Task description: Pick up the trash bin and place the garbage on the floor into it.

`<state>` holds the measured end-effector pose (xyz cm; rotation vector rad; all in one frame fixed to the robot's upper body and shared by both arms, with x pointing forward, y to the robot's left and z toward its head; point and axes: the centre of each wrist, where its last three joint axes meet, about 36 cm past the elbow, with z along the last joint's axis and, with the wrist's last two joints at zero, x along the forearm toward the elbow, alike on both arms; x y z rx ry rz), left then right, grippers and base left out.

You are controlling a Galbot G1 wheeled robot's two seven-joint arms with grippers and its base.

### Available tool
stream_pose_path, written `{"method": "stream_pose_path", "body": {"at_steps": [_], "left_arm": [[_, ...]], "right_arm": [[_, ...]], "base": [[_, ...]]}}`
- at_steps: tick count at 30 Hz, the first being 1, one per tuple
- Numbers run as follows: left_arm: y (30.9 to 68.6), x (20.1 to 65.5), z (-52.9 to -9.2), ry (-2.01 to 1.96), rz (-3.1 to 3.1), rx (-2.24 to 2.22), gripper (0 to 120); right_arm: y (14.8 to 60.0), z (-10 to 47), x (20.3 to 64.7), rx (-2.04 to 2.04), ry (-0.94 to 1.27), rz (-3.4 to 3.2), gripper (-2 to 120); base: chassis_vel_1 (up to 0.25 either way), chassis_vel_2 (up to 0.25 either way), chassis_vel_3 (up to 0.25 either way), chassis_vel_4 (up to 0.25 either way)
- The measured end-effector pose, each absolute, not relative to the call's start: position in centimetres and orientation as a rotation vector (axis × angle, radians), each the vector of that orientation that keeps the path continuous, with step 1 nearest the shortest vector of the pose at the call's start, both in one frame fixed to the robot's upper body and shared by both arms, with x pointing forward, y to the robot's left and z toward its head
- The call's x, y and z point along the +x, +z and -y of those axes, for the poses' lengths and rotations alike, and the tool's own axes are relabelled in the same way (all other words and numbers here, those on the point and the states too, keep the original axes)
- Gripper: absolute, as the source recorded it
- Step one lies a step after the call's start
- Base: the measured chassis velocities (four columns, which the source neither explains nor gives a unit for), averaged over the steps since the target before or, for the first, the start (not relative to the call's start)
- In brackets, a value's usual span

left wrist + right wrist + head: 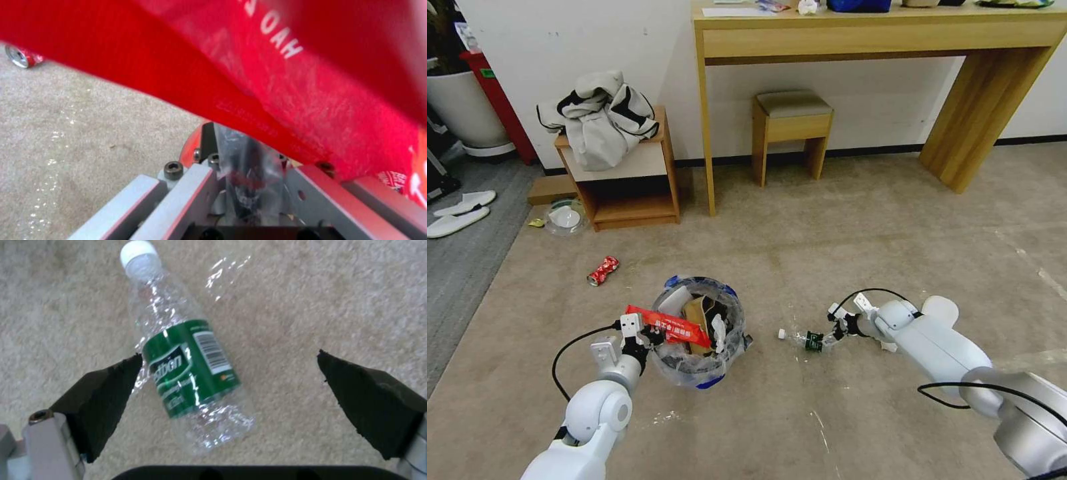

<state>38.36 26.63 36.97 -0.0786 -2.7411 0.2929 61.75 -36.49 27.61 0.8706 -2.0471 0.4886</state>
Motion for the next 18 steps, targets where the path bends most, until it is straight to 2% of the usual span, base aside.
{"method": "stream_pose_path", "body": {"at_steps": [18], "left_arm": [[36.3,38.3,-26.7,0.268,2.728,-0.08,1]], "right_arm": [[27.2,33.4,63.2,0.902,0.47,2.072,100]], "base": [[0.0,0.0,0.0,0.0]]}}
